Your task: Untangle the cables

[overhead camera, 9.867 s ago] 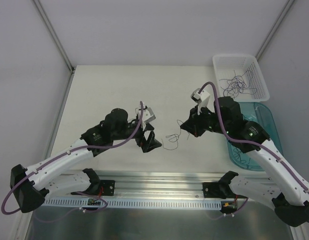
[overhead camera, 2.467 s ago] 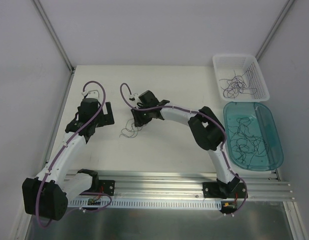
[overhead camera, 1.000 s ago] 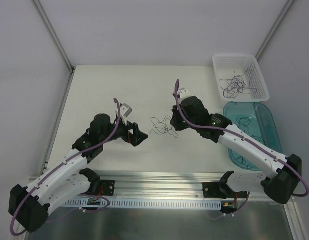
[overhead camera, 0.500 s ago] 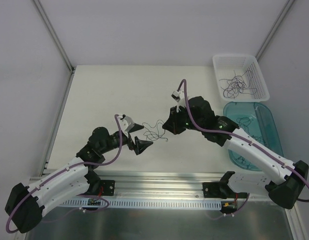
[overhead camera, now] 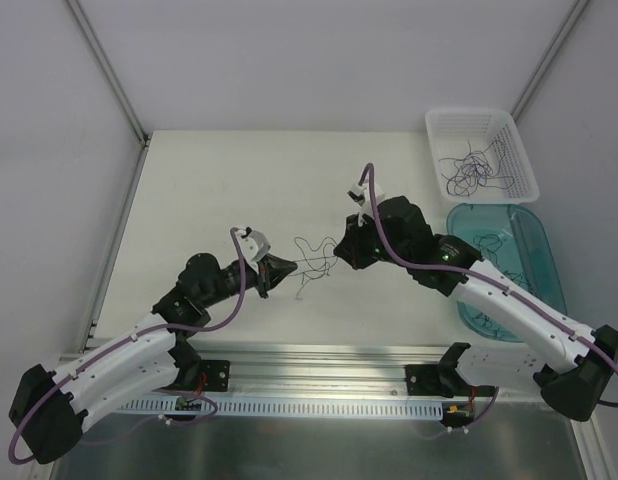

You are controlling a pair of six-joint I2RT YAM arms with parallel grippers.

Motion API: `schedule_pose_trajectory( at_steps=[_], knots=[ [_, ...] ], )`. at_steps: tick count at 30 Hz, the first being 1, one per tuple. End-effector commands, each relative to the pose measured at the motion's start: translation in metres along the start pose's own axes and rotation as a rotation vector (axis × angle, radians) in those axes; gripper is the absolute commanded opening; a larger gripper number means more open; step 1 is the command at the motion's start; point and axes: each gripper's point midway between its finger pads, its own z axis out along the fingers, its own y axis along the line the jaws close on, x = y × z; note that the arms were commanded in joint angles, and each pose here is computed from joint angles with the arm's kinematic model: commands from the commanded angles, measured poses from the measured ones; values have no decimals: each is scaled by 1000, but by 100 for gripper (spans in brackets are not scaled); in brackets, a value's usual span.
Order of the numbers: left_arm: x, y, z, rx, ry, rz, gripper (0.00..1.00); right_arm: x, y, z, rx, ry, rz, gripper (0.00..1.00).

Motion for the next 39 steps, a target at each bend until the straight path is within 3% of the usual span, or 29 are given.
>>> schedule_pose_trajectory(
  at_steps=[1,4,10,14,20,26,29,30,33,39],
  knots=[
    [-25,29,-6,-194,-23,-32,0,18,-55,-18,265,36,-71,1],
    [-20,44,-11,-289,49,-71,0,26,-84,-29,389,53,-65,1],
    [-5,77,-22,-447,136,-193,0,27,-107,-46,462,26,-34,1],
    [-2,80,-21,-445,144,-241,0,17,-103,-50,426,3,-44,1],
    [-23,59,-2,-298,148,-248,0,0,-84,-42,329,-2,-61,1],
    [-30,77,-5,-386,171,-216,0,5,-88,-39,344,61,-67,1],
    [-32,77,-4,-389,201,-209,0,9,-86,-39,332,90,-64,14],
    [-32,77,-4,-383,208,-209,0,10,-84,-39,320,91,-62,33],
    [-43,72,3,-339,207,-195,0,13,-80,-38,299,92,-39,47],
    [-40,57,11,-251,246,-232,0,14,-44,-10,92,33,39,51]
  ],
)
